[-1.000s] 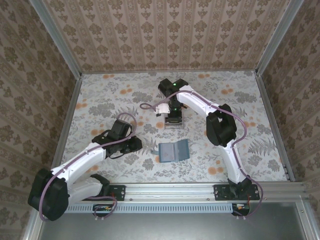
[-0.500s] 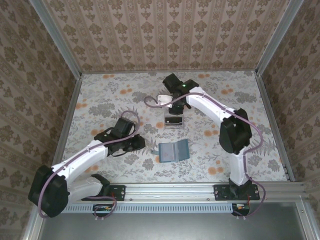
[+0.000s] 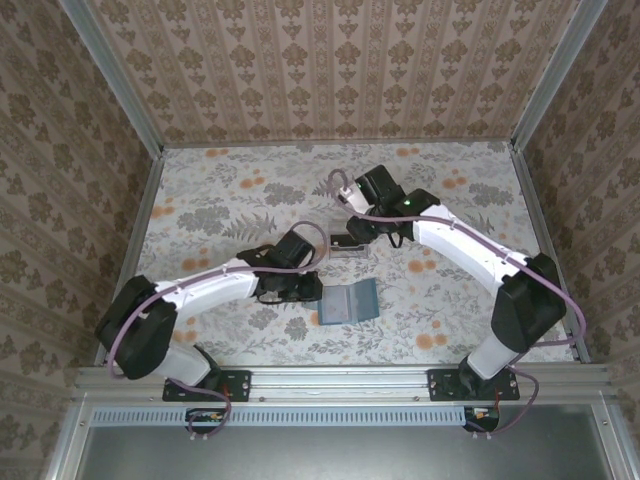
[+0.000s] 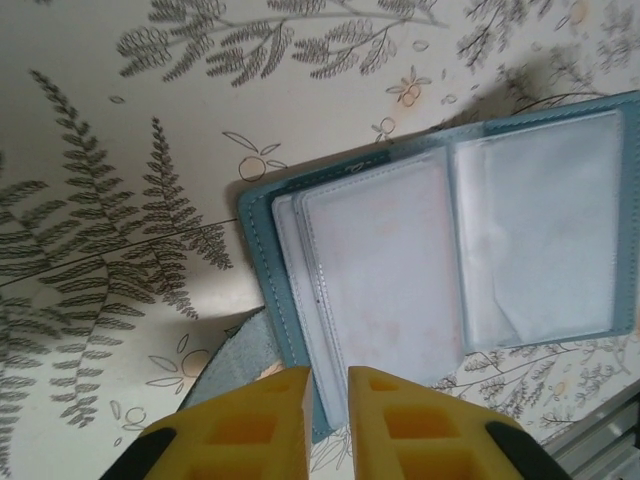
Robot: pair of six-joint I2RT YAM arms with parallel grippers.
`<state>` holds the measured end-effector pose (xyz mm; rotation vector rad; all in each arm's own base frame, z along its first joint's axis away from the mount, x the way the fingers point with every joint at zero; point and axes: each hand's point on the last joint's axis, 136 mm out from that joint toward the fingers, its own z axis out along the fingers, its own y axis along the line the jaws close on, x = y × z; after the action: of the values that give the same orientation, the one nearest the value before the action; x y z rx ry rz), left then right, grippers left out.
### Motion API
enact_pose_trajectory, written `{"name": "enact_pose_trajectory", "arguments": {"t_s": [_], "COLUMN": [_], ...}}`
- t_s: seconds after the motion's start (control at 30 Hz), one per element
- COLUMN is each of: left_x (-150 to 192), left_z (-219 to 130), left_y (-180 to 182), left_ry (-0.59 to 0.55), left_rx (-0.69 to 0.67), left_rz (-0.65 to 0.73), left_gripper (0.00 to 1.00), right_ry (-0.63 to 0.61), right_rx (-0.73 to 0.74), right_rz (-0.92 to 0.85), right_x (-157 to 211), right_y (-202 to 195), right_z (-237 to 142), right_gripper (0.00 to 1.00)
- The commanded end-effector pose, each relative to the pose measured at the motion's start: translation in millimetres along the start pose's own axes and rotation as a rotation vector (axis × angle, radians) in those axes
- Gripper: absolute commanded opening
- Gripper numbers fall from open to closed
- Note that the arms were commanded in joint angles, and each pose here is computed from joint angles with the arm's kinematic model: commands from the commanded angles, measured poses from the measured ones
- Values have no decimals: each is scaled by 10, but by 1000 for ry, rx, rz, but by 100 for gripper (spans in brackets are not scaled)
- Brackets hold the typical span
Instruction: Take the credit cards out of the card holder
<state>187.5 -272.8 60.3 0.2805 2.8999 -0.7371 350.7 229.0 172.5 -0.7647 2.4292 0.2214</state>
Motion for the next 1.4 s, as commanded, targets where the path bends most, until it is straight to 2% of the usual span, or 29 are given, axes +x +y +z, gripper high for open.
{"name": "enact_pose_trajectory", "arguments": {"t_s": [0.0,0.17,0.37,0.57,0.83,1.37], "left_x": [12,94,175,222,259,280], "left_z": [80,169,241,301,355,329], "left_y": [7,125,239,361,416,451], "left_ry": [34,67,89,102,110,110], "left_rx": [-22,-59,-74,-82,-59,-47], "left_rz": [-6,-9,-21,-43,-70,-78], "left_gripper": [16,13,12,12,11,11], "right_ry": [-33,12,118,225,303,425], "right_rx": [-89,-248,-298,-386,-457,-438], "right_rz": [307,528,615,658,691,682], "right_x": [23,218,519,753,930,1190], "right_y": [145,426,612,881,1169,1499], "right_z": [-74,6,102,233,438,817], "right_gripper": [26,23,22,21,22,25]}}
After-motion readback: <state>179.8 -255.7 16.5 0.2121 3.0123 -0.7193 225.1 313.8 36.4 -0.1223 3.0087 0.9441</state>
